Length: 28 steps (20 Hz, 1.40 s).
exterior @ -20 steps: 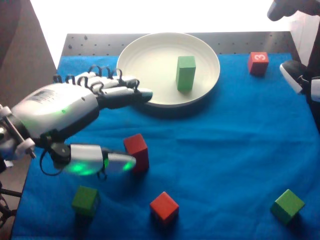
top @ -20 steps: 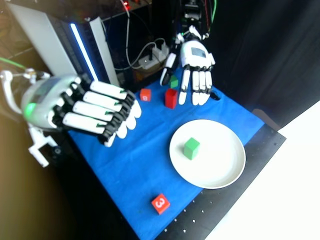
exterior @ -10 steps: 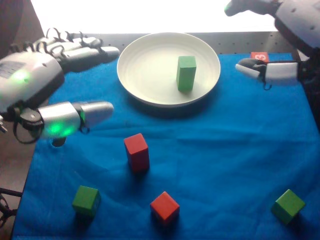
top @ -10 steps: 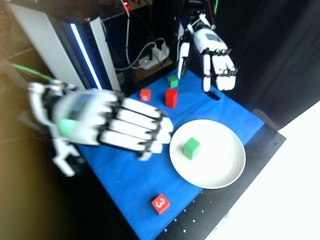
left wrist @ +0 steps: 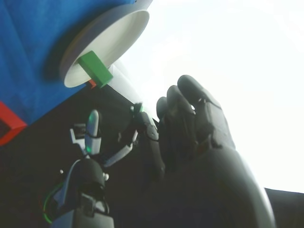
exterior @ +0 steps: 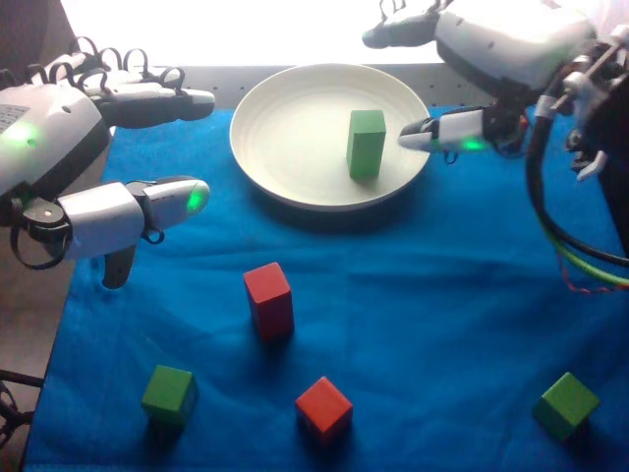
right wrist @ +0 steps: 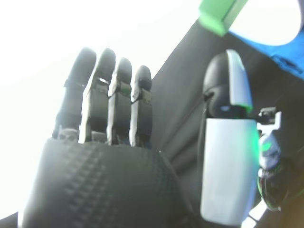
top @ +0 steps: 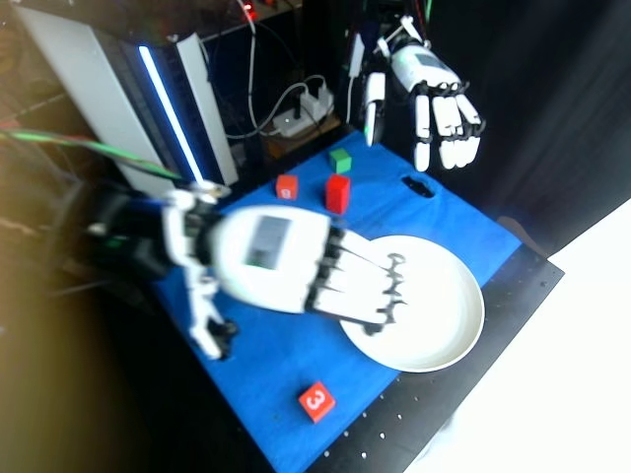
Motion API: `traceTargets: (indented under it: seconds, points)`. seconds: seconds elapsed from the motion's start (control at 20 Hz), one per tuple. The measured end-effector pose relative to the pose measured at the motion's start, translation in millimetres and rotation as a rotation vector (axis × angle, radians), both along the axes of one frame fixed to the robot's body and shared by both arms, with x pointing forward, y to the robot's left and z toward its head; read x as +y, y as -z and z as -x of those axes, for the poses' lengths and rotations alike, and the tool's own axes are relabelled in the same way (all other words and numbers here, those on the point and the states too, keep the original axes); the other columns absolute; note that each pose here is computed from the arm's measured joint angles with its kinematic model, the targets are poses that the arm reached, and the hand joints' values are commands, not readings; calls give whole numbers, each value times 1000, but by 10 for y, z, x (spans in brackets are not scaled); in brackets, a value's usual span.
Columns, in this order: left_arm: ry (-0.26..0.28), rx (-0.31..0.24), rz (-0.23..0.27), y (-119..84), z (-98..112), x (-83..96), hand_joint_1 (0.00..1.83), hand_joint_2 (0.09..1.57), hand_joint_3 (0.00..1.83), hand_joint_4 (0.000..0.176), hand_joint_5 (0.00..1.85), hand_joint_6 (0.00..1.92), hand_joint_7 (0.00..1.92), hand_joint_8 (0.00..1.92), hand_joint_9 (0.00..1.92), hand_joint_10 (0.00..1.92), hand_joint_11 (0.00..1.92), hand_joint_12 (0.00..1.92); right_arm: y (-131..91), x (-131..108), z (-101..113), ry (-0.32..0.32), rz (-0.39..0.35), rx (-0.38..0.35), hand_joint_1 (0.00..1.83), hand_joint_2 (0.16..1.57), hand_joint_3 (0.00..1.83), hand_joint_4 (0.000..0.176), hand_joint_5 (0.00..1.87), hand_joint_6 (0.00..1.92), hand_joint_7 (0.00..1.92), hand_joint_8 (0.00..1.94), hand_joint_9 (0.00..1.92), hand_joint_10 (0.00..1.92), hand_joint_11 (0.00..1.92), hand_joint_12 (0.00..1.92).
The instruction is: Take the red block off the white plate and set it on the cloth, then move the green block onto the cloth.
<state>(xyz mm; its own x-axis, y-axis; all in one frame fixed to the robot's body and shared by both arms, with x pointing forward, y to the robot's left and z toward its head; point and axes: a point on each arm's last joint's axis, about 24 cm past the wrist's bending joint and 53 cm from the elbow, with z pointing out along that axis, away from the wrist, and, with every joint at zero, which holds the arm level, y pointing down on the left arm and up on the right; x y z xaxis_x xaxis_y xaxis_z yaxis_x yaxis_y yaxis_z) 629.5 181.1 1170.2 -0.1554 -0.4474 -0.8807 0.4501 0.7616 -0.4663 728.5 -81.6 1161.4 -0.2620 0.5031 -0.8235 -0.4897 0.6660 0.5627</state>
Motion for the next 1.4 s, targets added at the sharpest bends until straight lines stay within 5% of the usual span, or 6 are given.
traceTargets:
  seconds: [0.3,0.5,0.7,0.85,1.15,1.4]
  points:
    - [7,-4,-4,-4,8,-16,464,1167,0,102,562,23,374,3,339,10,0,1007,311,91,-152,6,53,81,1046,906,2,0,619,2,571,2,380,480,82,1421]
    - [8,-8,-1,-17,10,-19,446,1182,3,104,564,12,395,3,371,14,0,1089,463,112,-226,18,66,124,1007,879,0,0,667,11,694,26,535,638,174,1592]
    - [10,-14,2,-38,12,-31,472,1201,3,58,590,14,434,11,394,16,0,1107,521,175,-220,11,67,140,989,927,4,0,597,0,568,0,508,502,222,1521]
    - [10,-13,2,-37,12,-31,458,1180,0,107,608,16,425,2,391,10,0,1108,521,210,-214,6,64,141,1014,951,4,0,597,0,611,17,479,449,114,1467]
    - [11,-15,3,-39,16,-35,383,1215,6,135,602,10,372,0,360,0,0,1092,536,275,-218,0,62,146,1109,979,1,0,643,5,672,4,563,345,118,1537]
    - [10,-20,7,-55,15,-31,381,1193,0,115,615,10,378,0,368,5,0,1008,579,340,-205,-9,64,156,1298,1017,7,0,842,14,865,34,749,413,176,1503]
